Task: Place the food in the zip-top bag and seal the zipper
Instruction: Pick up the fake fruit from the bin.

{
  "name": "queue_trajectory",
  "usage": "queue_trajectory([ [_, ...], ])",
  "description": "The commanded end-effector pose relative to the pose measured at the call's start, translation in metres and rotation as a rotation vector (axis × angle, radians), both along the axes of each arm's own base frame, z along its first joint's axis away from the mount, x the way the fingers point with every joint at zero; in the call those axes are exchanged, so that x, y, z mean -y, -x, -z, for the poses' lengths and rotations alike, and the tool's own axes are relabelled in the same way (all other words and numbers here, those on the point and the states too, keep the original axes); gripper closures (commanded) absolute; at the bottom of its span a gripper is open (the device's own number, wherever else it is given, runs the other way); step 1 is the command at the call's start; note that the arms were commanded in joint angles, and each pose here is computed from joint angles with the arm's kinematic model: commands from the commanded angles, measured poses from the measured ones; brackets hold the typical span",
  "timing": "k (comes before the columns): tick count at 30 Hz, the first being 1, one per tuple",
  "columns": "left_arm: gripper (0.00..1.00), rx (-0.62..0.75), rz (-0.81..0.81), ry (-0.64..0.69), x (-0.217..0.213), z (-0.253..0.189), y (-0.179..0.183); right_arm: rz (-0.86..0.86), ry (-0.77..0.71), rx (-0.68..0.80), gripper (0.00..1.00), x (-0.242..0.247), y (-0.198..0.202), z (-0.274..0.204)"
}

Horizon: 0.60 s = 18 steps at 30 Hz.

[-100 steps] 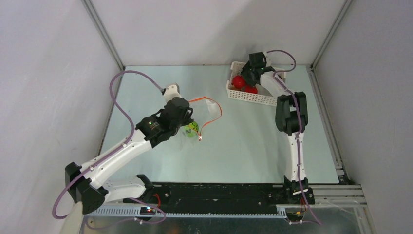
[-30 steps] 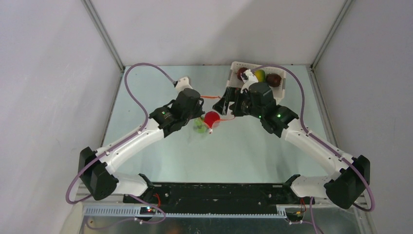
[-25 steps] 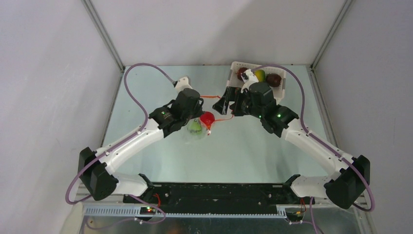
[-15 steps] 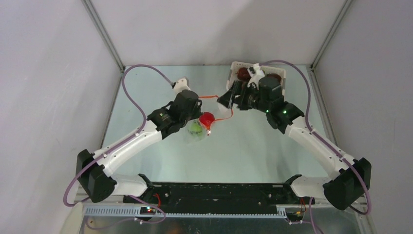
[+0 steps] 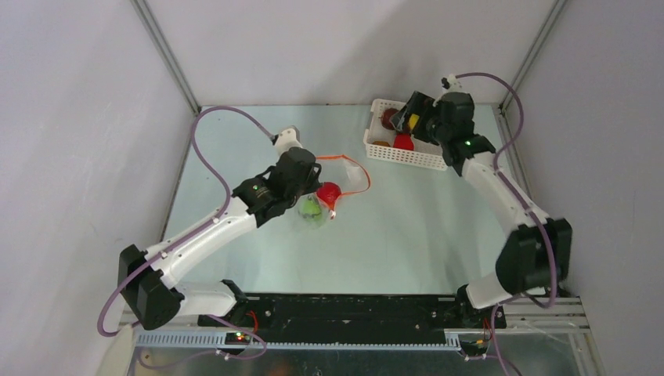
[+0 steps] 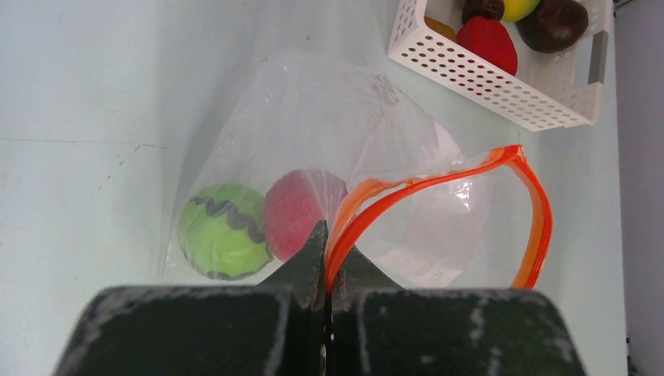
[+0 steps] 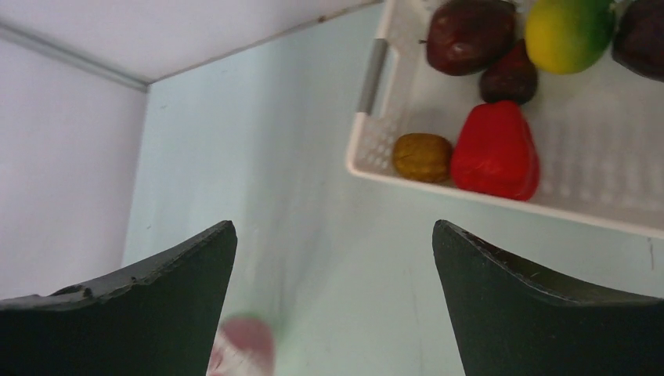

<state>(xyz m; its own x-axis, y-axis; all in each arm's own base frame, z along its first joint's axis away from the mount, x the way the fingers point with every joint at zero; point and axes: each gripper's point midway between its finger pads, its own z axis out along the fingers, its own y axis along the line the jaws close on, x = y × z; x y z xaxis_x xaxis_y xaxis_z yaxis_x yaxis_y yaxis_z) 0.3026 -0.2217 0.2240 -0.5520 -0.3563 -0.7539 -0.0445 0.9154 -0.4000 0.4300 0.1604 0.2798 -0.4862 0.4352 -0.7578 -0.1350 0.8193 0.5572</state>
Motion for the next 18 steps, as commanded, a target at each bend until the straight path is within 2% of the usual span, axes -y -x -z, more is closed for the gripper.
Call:
queue_trajectory([
  [1,1.0,0.046,-0.056,-0.001,-0.013,-0.016,-0.005,0.148,0.077,-0.015,0.0,0.017,-0.053,0.024],
  [7,1.0,0.048,-0.061,-0.014,-0.017,-0.016,-0.005,0.214,0.195,-0.1,0.0,0.017,-0.121,0.066],
  [10,1.0,0.047,-0.065,-0.014,-0.017,-0.015,-0.007,0.252,0.201,-0.142,0.0,0.012,-0.146,0.094],
  [11,1.0,0.045,-0.064,-0.014,-0.017,-0.014,-0.007,0.278,0.166,-0.133,0.0,0.01,-0.153,0.087],
  [18,1.0,0.029,-0.06,-0.022,-0.015,-0.01,-0.011,0.387,0.013,-0.19,0.0,0.001,-0.184,0.122],
])
